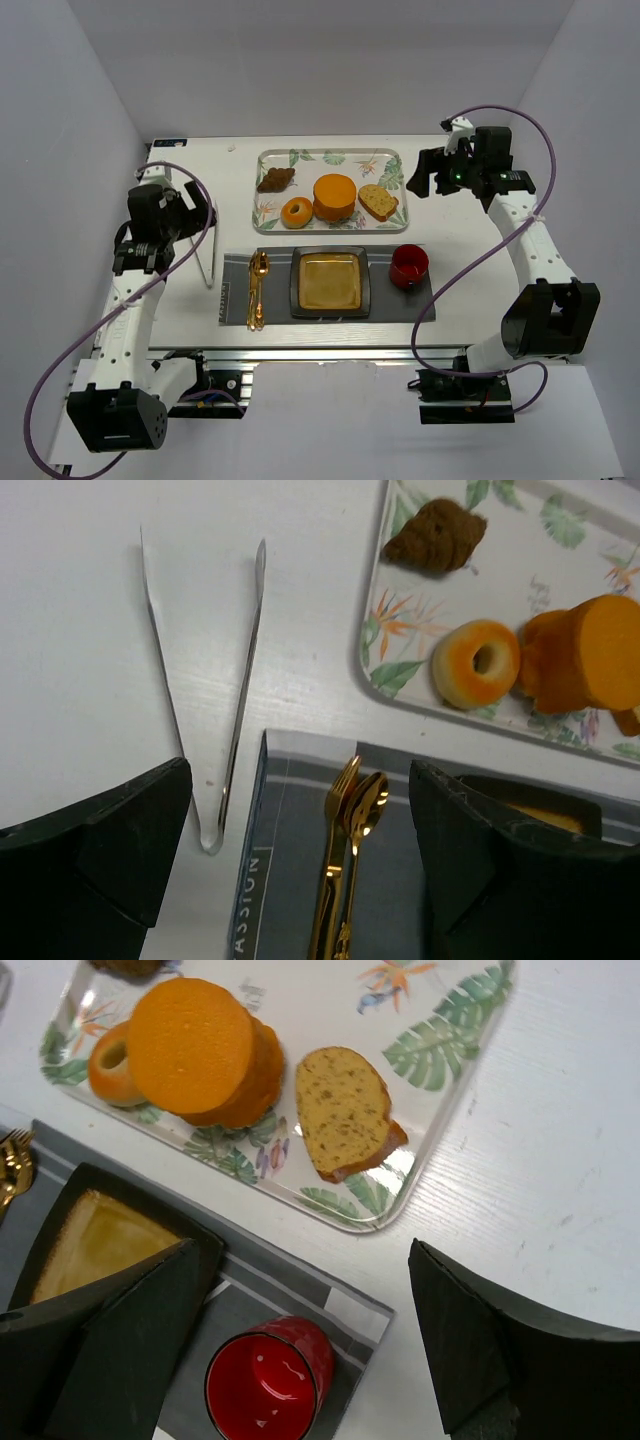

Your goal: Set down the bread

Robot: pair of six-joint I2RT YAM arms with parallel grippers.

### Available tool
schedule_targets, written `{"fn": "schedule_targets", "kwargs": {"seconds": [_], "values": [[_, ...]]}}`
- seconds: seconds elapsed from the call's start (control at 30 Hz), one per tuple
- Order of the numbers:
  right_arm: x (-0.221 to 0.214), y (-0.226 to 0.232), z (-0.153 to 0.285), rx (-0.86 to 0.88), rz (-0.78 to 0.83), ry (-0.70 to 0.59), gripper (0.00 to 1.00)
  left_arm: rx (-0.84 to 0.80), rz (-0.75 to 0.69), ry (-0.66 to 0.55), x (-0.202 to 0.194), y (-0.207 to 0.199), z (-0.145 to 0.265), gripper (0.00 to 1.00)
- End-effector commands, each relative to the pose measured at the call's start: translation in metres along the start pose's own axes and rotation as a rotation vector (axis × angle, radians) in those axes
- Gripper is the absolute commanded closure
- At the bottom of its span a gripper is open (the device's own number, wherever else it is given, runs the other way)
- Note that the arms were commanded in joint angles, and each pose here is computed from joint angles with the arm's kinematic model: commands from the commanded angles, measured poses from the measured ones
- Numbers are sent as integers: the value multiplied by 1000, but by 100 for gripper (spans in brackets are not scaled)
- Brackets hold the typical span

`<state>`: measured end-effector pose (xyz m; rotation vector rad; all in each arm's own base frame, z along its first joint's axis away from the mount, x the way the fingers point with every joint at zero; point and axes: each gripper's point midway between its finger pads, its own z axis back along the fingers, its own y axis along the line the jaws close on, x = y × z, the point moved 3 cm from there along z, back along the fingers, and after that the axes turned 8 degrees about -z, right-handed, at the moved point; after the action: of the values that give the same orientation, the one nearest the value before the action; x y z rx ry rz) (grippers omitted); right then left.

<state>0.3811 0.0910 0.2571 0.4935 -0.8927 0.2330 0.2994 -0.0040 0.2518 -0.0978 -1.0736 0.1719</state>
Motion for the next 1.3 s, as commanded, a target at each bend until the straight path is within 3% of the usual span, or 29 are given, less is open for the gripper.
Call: {"fn": "schedule_targets", "kwargs": {"seconds": [0.0, 0.07, 0.13, 0.23, 0.27, 0.33, 0.37, 0.4, 0.47, 0.5, 0.6, 0.63, 1.0, 1.27], "values": [[29, 21, 20, 136, 126, -115, 11, 38, 34, 113, -34, 8, 2, 2], [20, 32, 23, 286, 274, -112, 11, 39, 36, 152, -50, 9, 1, 3], [13, 46, 25, 404, 335, -111, 20, 51, 36, 176, -60, 13, 0, 5], [2, 49, 19, 444, 349, -104, 83, 98, 27, 193, -67, 21, -1, 6], [-1, 49, 17, 443, 334, -97, 100, 107, 26, 199, -69, 23, -2, 11], [-7, 46, 13, 436, 314, -82, 100, 137, 18, 234, -77, 30, -6, 25], [-8, 46, 12, 437, 305, -77, 74, 147, 14, 249, -81, 32, -8, 38], [-11, 46, 11, 440, 289, -62, 51, 160, 6, 277, -86, 35, -12, 43], [-15, 45, 9, 442, 268, -35, 19, 173, -8, 323, -99, 40, -20, 41], [-18, 45, 8, 442, 264, -27, 15, 175, -11, 320, -99, 41, -20, 34], [-23, 45, 10, 439, 267, -27, 11, 174, -34, 349, -108, 44, -33, 11], [-26, 45, 12, 434, 268, -33, 11, 166, -38, 366, -113, 43, -38, 9], [-31, 43, 12, 425, 262, -39, 11, 129, -133, 447, -136, 51, -97, 12], [-27, 46, 12, 437, 243, -37, 11, 144, -180, 437, -140, 59, -122, 21]]}}
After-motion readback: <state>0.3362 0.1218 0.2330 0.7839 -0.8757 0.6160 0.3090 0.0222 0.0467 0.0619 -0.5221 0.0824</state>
